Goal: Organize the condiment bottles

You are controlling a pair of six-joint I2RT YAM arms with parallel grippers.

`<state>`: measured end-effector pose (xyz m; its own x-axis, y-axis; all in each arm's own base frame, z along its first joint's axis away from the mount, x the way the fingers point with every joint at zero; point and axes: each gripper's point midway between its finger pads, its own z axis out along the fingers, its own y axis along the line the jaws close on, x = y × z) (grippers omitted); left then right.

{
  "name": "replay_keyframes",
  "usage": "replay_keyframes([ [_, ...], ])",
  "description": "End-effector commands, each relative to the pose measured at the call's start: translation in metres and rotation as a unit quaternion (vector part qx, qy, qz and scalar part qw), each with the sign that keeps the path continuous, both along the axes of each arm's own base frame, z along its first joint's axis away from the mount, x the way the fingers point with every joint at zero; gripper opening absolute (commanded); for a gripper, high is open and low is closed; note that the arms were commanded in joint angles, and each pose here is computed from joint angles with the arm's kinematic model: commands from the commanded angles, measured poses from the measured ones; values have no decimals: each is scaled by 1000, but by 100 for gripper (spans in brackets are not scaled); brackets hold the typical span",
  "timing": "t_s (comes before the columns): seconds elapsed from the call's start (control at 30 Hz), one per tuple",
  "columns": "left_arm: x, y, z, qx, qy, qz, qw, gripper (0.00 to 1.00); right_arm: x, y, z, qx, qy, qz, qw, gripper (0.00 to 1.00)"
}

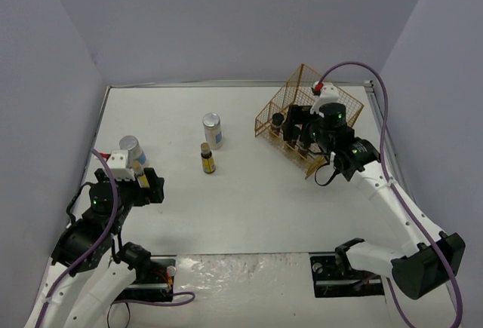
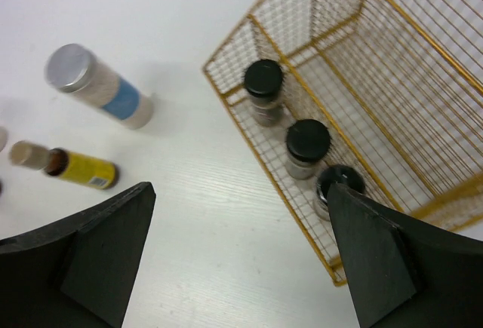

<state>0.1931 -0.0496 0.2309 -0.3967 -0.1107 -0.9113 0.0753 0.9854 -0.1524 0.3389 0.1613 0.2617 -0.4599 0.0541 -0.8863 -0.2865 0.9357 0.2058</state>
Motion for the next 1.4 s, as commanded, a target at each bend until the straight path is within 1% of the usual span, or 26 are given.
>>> replay_keyframes([
  [0.0, 12, -1, 27, -17, -41, 11, 999, 97, -5, 55, 21, -17, -44, 138, 989, 99],
  [0.1, 11, 2, 28, -12, -46, 15, 999, 97, -10, 98, 17, -38, -60, 208, 976, 99],
  [0.2, 10, 6, 31, -8, -52, 20, 998, 97, -4, 131, 12, -29, -75, 263, 961, 99],
  [0.33, 10, 7, 30, -6, -54, 23, 998, 97, 10, 162, -6, -36, -76, 299, 951, 97],
  [0.5, 11, 9, 28, -1, -50, 26, 998, 97, 10, 202, -31, -52, -68, 349, 933, 95],
  [0.6, 12, 8, 27, -2, -48, 23, 999, 97, 7, 223, -39, -60, -74, 374, 922, 93],
  [0.8, 17, 5, 23, -3, -37, 18, 999, 97, 8, 248, -65, -78, -67, 399, 911, 91],
  [1.07, 20, 8, 22, -7, -37, 24, 999, 97, 12, 269, -94, -89, -53, 417, 903, 79],
  [1.37, 21, 9, 22, -12, -36, 24, 999, 97, 15, 276, -111, -105, -48, 417, 902, 71],
])
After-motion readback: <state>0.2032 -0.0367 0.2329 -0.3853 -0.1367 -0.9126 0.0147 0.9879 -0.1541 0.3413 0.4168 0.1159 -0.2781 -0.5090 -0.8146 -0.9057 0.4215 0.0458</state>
